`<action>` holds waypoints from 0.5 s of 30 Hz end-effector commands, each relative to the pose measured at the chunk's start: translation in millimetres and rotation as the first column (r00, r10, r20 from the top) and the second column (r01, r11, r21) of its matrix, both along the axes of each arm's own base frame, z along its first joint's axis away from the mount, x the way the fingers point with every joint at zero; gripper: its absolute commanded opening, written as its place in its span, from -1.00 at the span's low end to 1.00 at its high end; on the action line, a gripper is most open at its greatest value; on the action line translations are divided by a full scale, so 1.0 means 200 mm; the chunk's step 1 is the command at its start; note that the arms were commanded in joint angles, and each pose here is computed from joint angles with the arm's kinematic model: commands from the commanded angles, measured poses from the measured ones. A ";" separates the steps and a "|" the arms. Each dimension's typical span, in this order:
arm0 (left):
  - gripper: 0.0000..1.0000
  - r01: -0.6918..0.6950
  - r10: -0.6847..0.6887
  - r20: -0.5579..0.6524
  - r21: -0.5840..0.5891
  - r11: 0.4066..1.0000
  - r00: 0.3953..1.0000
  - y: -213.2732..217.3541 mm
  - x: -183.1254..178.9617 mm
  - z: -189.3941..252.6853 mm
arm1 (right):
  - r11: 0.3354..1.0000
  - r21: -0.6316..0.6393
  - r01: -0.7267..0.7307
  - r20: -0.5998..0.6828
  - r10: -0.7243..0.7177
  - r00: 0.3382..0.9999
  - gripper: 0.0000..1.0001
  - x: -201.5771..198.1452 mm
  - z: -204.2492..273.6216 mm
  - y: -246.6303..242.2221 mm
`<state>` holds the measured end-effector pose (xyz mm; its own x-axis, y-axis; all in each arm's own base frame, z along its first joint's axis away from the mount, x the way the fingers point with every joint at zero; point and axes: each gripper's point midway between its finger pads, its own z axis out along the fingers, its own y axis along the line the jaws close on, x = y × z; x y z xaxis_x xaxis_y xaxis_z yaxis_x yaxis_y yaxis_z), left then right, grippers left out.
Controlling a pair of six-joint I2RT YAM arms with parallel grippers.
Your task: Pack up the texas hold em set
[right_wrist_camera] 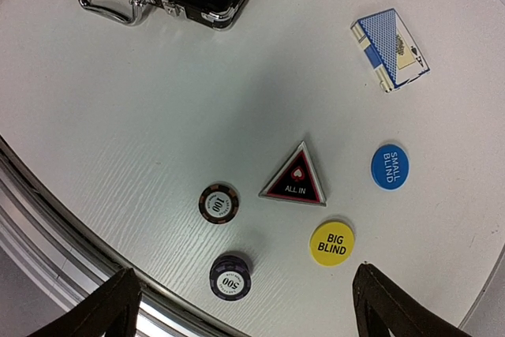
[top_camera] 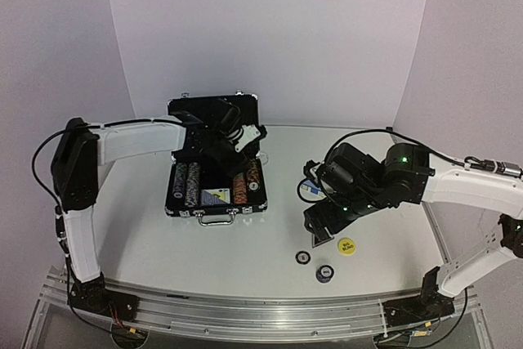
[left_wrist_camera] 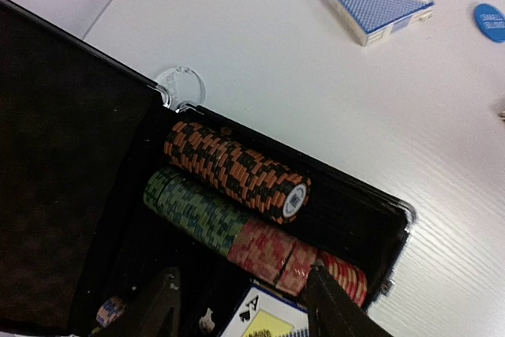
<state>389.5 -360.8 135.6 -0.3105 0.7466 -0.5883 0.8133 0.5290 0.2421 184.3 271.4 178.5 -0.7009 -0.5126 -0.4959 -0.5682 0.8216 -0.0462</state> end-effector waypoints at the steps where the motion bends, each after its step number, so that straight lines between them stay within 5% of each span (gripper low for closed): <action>1: 0.87 -0.083 0.114 0.038 -0.472 0.878 0.993 0.01 -0.16 0.70 | 0.999 0.015 0.046 -0.043 -0.045 0.998 0.83 0.00 -0.08 0.02; 5: 0.99 -0.094 0.063 -0.070 -0.702 0.706 0.996 0.11 -0.45 0.89 | 0.997 0.003 0.079 -0.126 -0.078 0.989 0.85 -0.01 -0.22 0.05; 15: 0.99 -0.446 0.284 -0.344 -0.699 0.559 0.895 0.52 -0.70 0.63 | 0.986 -0.050 0.157 -0.314 -0.165 0.935 0.84 0.00 -0.57 0.16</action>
